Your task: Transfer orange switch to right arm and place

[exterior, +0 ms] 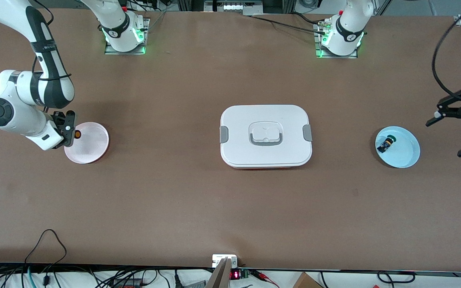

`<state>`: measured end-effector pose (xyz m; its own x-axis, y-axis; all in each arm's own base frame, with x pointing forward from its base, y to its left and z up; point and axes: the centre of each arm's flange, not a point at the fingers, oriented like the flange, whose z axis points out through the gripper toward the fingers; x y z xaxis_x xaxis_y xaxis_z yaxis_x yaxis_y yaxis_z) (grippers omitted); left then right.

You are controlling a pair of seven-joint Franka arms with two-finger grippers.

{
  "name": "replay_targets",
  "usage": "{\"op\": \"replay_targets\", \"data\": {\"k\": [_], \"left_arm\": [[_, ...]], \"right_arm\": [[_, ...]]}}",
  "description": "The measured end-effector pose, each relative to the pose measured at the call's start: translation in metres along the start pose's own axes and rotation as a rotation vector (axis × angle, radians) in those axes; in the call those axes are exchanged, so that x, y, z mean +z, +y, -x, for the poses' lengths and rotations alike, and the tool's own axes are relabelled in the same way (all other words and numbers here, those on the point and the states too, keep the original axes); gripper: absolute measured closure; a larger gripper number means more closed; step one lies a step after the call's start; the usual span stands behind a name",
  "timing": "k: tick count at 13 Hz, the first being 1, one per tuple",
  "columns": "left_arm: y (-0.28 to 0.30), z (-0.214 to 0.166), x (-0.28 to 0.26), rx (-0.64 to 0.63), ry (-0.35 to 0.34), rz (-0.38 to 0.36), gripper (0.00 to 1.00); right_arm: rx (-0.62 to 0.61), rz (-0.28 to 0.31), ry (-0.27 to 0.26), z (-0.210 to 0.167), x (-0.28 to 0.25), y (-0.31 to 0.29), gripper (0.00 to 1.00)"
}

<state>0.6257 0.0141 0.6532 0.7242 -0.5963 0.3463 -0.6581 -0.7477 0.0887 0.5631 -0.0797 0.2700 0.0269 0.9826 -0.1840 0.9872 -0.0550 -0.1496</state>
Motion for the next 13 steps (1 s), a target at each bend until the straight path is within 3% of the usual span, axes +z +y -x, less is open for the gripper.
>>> {"op": "replay_targets", "data": {"k": [3,7,13], "left_arm": [[0.047,-0.004,-0.008,-0.116,-0.087,-0.114,0.0],[0.053,0.027,0.002,-0.219,-0.125,-0.137,0.0],[0.069,0.044,0.014,-0.735,-0.173,-0.141,0.0]], "right_arm": [[-0.03,0.054,-0.019,-0.004,0.009,0.0,0.66],[-0.046,0.075,-0.02,-0.009,0.028,0.005,0.66],[-0.044,0.098,-0.008,-0.024,0.054,0.009,0.66]]}}
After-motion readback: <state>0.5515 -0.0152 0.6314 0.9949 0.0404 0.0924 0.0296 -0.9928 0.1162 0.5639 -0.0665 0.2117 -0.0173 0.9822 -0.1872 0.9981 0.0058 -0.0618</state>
